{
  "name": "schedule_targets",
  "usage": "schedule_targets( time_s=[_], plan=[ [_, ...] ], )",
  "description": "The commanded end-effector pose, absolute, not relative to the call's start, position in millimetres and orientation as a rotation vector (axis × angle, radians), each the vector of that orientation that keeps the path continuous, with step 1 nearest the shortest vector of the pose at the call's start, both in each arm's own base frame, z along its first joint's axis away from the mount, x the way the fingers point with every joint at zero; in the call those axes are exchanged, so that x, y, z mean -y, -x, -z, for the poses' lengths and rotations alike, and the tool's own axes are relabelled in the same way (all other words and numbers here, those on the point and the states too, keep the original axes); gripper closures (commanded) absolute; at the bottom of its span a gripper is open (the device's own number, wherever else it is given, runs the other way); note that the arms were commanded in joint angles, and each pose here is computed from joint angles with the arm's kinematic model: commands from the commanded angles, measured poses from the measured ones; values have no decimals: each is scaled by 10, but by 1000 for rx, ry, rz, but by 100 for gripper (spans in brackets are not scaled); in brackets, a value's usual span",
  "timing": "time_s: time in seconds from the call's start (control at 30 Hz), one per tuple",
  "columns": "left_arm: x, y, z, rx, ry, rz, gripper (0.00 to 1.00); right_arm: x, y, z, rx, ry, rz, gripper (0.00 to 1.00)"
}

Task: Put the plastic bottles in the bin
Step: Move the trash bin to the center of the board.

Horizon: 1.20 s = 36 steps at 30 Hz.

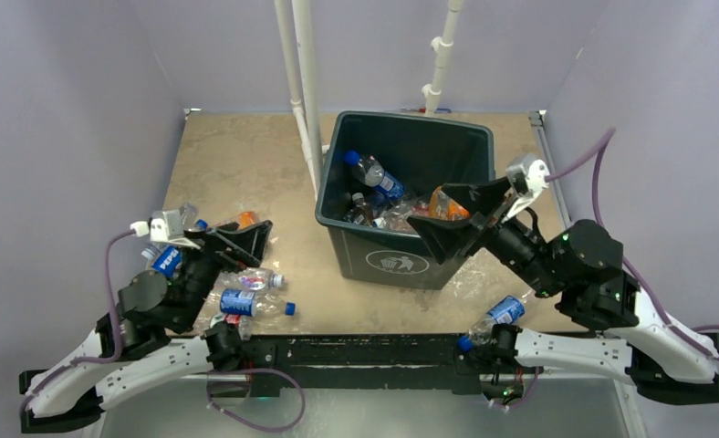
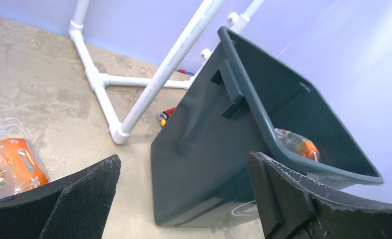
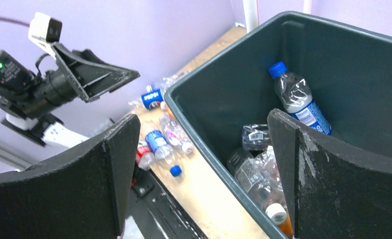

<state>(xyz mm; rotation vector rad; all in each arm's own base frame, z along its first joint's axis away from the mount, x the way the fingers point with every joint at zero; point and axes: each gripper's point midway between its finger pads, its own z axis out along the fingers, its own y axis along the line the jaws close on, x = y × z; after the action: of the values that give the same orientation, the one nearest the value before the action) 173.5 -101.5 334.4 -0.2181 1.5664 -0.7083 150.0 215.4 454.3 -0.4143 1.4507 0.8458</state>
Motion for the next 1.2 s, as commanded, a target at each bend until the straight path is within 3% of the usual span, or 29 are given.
schedule_targets(
  time_s=[0.0, 0.2, 0.3, 0.4, 0.73, 1.0, 1.17],
  plan=[
    [1148, -1653, -3486, -1498, 61, 758, 1, -2148, -1533, -4646, -1370, 290, -924, 1],
    [2206, -1275, -3302, -1544, -519, 972, 3, -2039, -1459, -4859, -1284, 265, -973, 1],
    [2510, -1284, -2994, -1665, -654, 947, 3, -1955, -1487, -4968, -1259, 234, -952, 1],
    [2572, -1392, -2736, -1734, -653, 877, 1, -1930, -1586, -4945, -1296, 216, -880, 1],
    [2475, -1463, -2589, -1628, -523, 912, 1, -1721, -1796, -4819, -1408, 82, -733, 1],
    [2683, -1613, -2271, -1705, -418, 926, 9, -1797, -1789, -4771, -1427, 104, -744, 1],
    [2685, -1723, -2191, -1688, -325, 920, 13, -1674, -1994, -4502, -1528, -12, -569, 1]
  ],
)
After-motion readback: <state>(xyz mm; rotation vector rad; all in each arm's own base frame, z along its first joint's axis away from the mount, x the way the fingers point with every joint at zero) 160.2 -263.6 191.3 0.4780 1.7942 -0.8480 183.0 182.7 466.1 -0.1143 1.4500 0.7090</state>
